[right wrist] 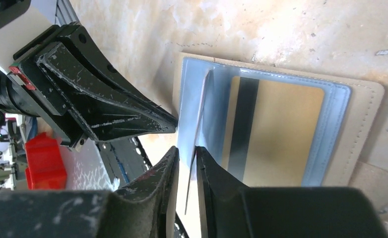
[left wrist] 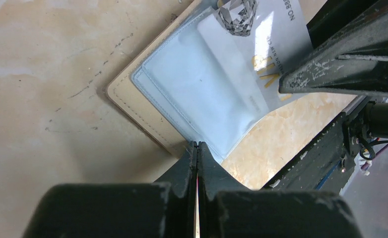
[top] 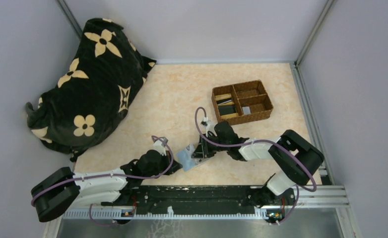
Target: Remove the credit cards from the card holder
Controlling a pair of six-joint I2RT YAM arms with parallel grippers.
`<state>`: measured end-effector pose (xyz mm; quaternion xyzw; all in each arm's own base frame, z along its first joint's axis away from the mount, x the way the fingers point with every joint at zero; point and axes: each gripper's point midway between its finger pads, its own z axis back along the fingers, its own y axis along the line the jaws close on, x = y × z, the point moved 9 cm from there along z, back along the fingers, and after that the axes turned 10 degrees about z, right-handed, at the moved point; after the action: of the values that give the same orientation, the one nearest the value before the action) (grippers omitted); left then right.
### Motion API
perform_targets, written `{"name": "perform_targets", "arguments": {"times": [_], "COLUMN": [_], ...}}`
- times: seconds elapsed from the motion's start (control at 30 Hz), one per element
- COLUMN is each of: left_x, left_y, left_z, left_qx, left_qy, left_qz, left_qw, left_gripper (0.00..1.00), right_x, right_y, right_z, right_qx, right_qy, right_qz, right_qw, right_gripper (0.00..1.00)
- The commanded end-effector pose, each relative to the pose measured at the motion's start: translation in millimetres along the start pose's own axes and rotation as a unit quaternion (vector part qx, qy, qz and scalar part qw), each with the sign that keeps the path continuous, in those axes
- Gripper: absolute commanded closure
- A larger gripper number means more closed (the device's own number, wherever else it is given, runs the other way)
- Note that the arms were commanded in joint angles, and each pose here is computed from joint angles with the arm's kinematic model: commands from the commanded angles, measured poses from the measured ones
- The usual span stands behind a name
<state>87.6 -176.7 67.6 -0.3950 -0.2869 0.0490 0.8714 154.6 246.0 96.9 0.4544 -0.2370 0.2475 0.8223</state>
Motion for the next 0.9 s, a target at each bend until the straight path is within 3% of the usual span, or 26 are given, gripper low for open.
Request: {"name": "perform_targets", "arguments": {"times": [0.0, 0.1, 0.33, 0.43, 0.63, 0.7, 0.87], "left_x": [-10.5, -10.4, -8.1, -7.0, -0.1, 2.9, 4.7], "left_y": [20.0, 20.1, 15.7, 13.8, -0.8, -4.9, -5.7], "left_z": [3.0, 3.0, 2.5, 2.6, 3.2, 4.1, 5.6], "left_qx": [0.045, 0.046, 0.04, 0.038, 0.007, -0.002, -0.003], "left_qy": [0.021, 0.021, 0.019, 0.019, 0.015, 0.008, 0.003], "left_qz": [-0.005, -0.006, -0.007, -0.011, -0.019, -0.025, -0.031], "left_qw": [0.999, 0.999, 0.999, 0.999, 1.0, 1.0, 1.0], "left_gripper": [1.0, 1.0, 0.97, 0.83, 0.4, 0.32, 0.3], "right_x": [11.6, 11.4, 16.7, 25.6, 50.9, 60.5, 92.6], "right_y": [1.4, -1.9, -6.1, -1.7, 13.6, 13.2, -4.7], "right_z": [10.3, 13.2, 25.9, 35.7, 63.7, 76.4, 121.9], "right_qx": [-0.005, -0.028, -0.077, -0.097, -0.122, -0.141, -0.228], "right_qy": [-0.028, -0.025, -0.026, -0.031, -0.064, -0.08, -0.116], "right_qz": [0.028, 0.033, 0.052, 0.068, 0.097, 0.099, 0.093], "right_qw": [0.999, 0.999, 0.995, 0.992, 0.986, 0.982, 0.962], "right_gripper": [0.89, 1.0, 1.0, 1.0, 1.0, 1.0, 1.0]}}
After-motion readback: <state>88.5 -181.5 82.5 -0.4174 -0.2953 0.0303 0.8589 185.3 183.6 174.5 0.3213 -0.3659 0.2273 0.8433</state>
